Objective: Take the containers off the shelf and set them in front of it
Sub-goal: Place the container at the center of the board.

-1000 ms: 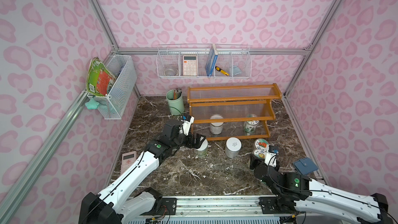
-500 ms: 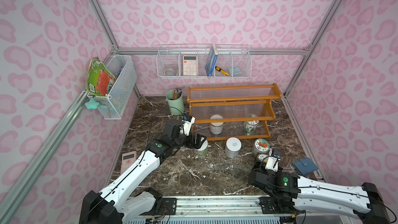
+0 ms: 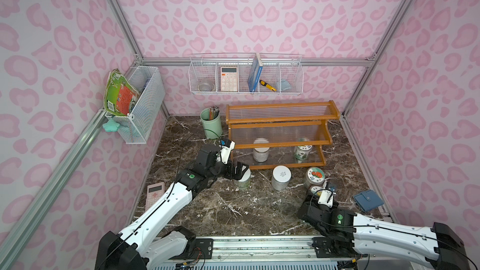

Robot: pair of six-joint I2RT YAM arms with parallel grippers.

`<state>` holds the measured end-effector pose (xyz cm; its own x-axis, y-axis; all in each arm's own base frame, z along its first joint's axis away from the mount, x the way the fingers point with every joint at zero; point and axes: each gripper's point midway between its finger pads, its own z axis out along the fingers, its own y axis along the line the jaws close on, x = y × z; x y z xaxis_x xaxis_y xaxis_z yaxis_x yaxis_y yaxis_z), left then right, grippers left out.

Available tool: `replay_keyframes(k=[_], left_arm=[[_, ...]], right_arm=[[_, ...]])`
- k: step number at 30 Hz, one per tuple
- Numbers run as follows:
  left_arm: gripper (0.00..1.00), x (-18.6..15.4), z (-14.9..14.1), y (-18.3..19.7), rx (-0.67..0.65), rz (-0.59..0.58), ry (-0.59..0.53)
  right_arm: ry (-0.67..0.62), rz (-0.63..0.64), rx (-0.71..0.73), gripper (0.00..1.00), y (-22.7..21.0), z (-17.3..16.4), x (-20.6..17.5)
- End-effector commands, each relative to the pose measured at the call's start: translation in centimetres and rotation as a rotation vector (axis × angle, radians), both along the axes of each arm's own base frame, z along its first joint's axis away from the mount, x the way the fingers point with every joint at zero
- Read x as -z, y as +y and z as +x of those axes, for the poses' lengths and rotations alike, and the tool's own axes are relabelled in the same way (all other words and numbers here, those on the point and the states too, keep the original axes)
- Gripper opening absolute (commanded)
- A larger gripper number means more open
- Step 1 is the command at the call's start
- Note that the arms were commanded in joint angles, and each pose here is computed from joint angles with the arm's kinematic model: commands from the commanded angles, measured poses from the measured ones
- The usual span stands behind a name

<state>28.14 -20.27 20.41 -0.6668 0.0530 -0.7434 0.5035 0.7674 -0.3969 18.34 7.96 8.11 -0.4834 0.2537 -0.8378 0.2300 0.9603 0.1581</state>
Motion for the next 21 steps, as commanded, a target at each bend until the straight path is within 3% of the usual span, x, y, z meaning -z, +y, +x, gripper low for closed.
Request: replay_keyframes(k=[1,5,8,21], left_arm=[[0.99,-0.3,0.1,0.0,-0.002,-0.009,-0.012],[0.99,-0.4,0.0,0.0,-0.002,-0.009,-0.015],[0.99,-0.4,-0.1,0.1,-0.003,-0.010,-0.016],[0.99,-0.4,0.0,0.0,-0.002,-0.007,-0.015]], right_arm=[[0.017,-0.001,-0.007,0.79,0.3,-0.1,0.1],[0.026,-0.007,0.005,0.86,0.1,-0.2,0.2],[0.033,-0.013,0.023,0.99,-0.2,-0.3,0.2],[0.008,0.003,0.028,0.99,-0.2,-0.3,-1.7]])
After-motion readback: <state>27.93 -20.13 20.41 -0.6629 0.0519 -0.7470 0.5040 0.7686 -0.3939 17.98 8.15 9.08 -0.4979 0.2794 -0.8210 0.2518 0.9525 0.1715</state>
